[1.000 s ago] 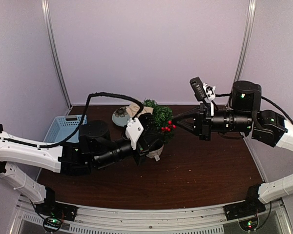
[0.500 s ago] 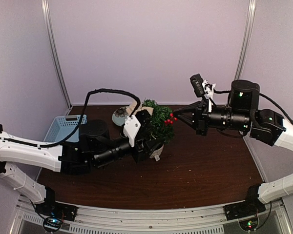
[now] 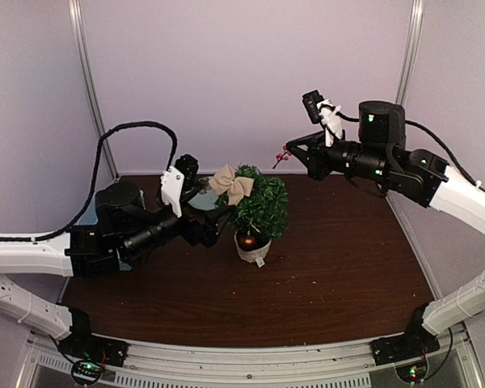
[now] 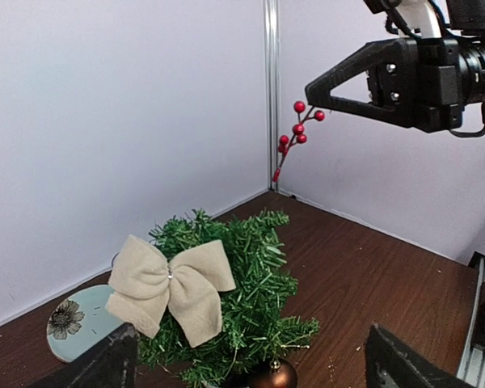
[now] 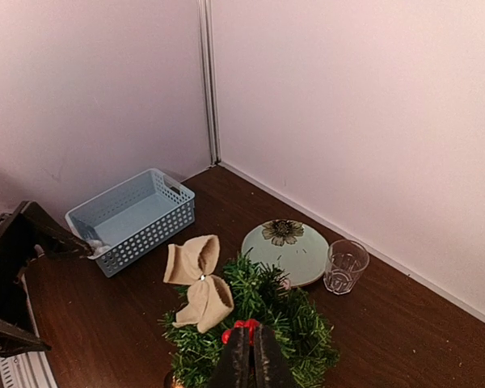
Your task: Decorate the small christmas tree
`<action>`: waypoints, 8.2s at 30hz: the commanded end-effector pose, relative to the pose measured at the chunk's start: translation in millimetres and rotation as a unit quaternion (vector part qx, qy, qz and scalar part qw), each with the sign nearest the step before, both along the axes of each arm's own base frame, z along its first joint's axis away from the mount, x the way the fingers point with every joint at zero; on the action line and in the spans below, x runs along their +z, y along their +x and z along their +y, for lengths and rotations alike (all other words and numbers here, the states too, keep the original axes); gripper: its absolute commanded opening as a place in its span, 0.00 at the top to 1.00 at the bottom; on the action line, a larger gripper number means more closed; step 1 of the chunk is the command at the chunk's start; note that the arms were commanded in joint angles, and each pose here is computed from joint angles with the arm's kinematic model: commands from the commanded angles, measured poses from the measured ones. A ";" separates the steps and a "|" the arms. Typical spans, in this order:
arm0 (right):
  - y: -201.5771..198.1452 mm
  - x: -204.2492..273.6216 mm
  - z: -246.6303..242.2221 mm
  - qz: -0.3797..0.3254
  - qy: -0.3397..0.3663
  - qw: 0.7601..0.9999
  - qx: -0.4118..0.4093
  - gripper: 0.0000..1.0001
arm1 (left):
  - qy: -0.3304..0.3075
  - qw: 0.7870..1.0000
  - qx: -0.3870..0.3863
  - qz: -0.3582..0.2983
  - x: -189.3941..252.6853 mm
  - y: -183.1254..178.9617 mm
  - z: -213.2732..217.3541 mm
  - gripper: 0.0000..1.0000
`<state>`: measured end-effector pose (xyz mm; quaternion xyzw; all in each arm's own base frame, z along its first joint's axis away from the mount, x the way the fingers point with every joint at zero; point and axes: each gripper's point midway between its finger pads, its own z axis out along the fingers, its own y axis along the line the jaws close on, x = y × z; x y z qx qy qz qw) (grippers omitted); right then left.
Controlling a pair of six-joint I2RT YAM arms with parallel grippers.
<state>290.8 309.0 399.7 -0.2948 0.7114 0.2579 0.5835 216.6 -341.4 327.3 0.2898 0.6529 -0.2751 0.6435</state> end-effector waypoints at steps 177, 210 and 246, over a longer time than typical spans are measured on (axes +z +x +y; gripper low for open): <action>161.5 -316.1 -9.8 0.419 0.237 0.876 0.033 0.66 | -0.211 0.927 0.027 0.310 -243.8 107.7 -27.1 0.58; 109.8 -315.3 12.7 0.431 0.224 0.871 0.074 0.68 | -0.213 0.925 0.021 0.314 -248.3 120.0 -34.8 0.62; 70.2 -319.4 19.5 0.438 0.218 0.868 0.080 0.69 | -0.208 0.919 -0.018 0.335 -258.3 134.5 -45.6 0.58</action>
